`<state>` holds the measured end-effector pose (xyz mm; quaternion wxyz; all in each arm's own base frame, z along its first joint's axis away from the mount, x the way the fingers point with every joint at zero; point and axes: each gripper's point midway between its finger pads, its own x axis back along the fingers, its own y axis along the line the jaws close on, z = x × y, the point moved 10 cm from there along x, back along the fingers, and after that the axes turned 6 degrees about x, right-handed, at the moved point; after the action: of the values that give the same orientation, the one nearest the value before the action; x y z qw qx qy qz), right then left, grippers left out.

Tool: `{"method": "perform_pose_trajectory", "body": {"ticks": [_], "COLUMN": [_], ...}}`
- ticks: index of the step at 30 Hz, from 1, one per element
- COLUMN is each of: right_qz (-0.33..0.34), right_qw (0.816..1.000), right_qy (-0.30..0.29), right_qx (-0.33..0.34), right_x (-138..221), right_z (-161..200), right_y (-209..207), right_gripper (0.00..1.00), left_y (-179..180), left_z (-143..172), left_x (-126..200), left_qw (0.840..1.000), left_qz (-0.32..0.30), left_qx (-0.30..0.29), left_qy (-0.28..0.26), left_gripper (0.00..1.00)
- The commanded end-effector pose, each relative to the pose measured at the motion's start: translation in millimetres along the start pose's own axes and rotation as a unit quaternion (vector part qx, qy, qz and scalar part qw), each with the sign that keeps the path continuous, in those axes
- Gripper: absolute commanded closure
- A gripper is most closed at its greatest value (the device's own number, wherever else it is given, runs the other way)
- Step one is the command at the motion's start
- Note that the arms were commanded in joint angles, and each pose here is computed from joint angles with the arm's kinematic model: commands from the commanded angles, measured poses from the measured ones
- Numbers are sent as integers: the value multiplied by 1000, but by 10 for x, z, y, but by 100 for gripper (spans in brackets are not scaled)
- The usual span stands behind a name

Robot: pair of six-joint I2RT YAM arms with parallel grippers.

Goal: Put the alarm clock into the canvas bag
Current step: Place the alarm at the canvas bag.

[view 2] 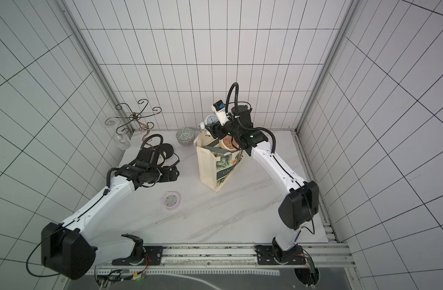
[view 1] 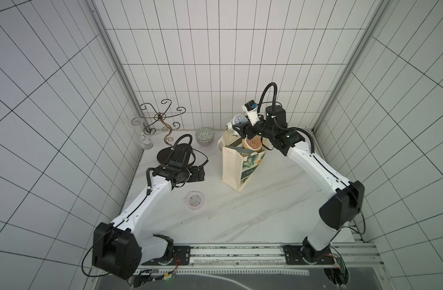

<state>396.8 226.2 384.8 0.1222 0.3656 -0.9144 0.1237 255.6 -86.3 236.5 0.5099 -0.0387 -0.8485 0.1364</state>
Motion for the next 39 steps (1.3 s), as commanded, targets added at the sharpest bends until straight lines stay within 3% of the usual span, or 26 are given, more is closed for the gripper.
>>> {"method": "perform_pose_trajectory", "body": {"ticks": [1, 6, 11, 18, 39], "right_qz": [48, 43, 32, 9, -71], "right_qw": [998, 993, 989, 988, 974], "right_qy": [39, 104, 142, 153, 211], "right_qx": [-30, -23, -8, 11, 33], "right_x": [-75, -289, -348, -229, -195], "right_z": [-49, 224, 409, 507, 907], "right_y": [-248, -336, -312, -250, -148], "right_gripper": [49, 48, 47, 47, 39], "left_y": [72, 60, 139, 205, 157], "left_z": [155, 294, 430, 584, 737], "left_x": [-76, -255, -421, -532, -858], "left_qw": [998, 997, 990, 984, 974], "left_qz": [-52, -25, -57, -108, -124], "left_qx": [-18, -13, -5, -1, -11], "left_qy": [30, 76, 127, 139, 187], "left_gripper": [3, 3, 3, 3, 3]}}
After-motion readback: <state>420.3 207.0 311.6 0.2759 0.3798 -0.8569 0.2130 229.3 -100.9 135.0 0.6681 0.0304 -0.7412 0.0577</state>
